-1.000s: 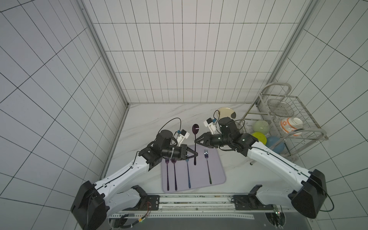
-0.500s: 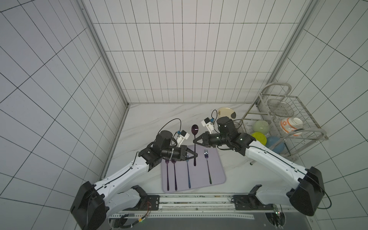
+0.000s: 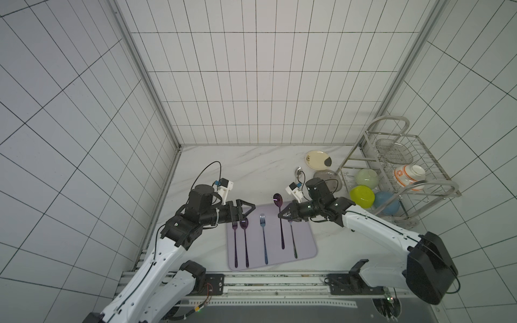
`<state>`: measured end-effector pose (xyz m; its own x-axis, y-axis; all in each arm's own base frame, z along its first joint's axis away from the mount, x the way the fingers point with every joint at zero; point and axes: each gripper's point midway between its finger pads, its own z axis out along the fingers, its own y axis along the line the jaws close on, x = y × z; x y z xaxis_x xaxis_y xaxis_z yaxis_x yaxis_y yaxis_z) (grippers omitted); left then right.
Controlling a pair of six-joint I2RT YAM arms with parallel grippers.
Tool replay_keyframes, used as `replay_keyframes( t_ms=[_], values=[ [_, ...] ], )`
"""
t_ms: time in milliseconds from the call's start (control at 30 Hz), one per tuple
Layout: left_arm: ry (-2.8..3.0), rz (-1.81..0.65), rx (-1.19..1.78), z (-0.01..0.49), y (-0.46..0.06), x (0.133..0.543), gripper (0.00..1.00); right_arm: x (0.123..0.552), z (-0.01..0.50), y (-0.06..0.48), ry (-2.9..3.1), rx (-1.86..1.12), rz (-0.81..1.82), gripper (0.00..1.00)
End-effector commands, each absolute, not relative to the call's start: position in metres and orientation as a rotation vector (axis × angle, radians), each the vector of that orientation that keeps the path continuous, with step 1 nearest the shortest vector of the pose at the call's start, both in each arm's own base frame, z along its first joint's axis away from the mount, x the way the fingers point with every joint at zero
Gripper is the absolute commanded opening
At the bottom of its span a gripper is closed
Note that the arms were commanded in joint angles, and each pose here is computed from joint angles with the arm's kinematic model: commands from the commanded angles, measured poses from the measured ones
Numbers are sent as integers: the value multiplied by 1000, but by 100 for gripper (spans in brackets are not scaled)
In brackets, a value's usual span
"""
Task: Set the spoon and fork side by side
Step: Place the spoon on the tray.
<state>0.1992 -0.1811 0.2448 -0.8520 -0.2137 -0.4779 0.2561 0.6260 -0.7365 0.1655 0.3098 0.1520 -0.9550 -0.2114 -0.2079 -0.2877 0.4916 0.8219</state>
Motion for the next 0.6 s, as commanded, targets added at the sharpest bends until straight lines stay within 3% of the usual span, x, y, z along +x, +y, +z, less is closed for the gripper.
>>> replay_keyframes(
  t_ms=[0,200,567],
  values=[
    [2348,-924,-34,235,-149,198,90,156,138,316,2597,-510,1524,0],
    [2389,-915,-48,223,-148,196,90,150,92,324,2645,-470,1482,0],
    [2410,-912,-37,216,-148,193,92,159,52,338,2685,-444,1448,0]
  ],
)
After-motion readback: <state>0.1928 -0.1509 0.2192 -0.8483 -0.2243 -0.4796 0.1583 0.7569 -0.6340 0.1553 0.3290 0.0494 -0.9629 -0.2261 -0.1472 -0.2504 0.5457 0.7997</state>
